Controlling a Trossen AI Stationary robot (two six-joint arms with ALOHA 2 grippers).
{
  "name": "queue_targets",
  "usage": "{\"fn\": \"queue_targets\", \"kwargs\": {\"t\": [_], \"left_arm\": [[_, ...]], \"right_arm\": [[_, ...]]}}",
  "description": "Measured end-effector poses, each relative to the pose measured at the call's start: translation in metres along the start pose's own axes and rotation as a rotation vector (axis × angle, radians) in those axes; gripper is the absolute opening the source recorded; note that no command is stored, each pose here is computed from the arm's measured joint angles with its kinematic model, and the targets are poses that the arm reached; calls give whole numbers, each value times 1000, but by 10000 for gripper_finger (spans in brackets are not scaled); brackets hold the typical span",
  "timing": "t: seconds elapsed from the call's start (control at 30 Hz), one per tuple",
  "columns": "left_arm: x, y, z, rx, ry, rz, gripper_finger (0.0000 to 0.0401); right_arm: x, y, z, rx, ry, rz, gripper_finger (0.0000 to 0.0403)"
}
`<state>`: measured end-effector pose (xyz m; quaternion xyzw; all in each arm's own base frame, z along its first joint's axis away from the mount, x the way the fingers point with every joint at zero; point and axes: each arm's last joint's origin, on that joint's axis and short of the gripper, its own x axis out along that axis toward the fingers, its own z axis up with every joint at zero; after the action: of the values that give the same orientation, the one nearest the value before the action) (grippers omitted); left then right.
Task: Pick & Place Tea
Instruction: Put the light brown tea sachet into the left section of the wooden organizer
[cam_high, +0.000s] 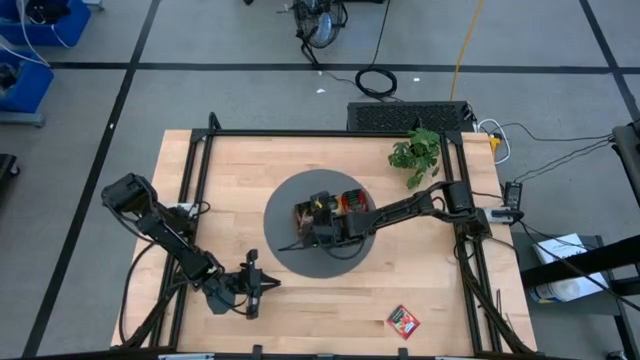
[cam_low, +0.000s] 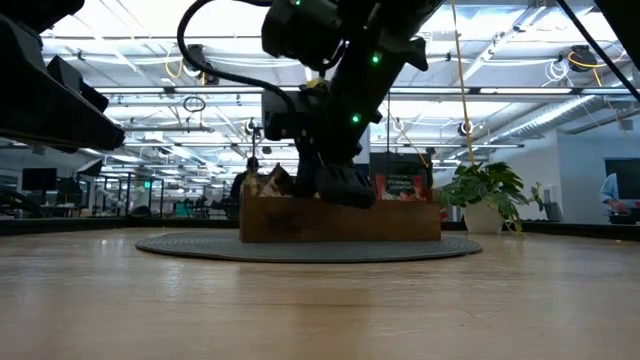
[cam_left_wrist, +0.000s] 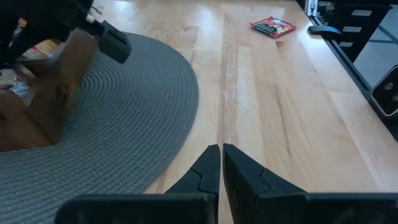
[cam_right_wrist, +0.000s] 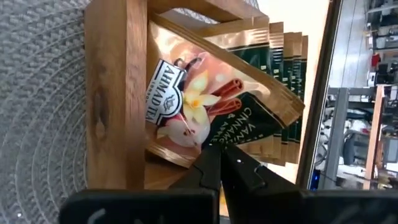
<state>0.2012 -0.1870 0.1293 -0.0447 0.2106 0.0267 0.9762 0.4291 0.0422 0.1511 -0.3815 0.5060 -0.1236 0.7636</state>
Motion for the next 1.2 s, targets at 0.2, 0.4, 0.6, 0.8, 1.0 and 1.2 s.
{"fn": "queue_targets", "kwargs": {"t": [0.2, 0.4, 0.6, 0.8, 1.0, 1.2], "left_arm": [[4, 4, 2, 31, 0, 20, 24], [9, 9, 4, 44, 18, 12, 24], [12, 12, 5, 47, 36, -6, 24], [12, 12, 5, 36, 36, -7, 24], [12, 12, 5, 27, 36, -7, 24], [12, 12, 5, 27, 36, -7, 24]], "right_arm": [[-11, -4, 1, -130, 36, -100, 0], [-24, 1, 10, -250, 4, -106, 0], [-26, 6, 11, -195, -40, -16, 0], [-20, -2, 8, -139, -35, -20, 0], [-11, -11, 5, -52, -23, -28, 16], [-6, -15, 3, -30, -59, 67, 68]]}}
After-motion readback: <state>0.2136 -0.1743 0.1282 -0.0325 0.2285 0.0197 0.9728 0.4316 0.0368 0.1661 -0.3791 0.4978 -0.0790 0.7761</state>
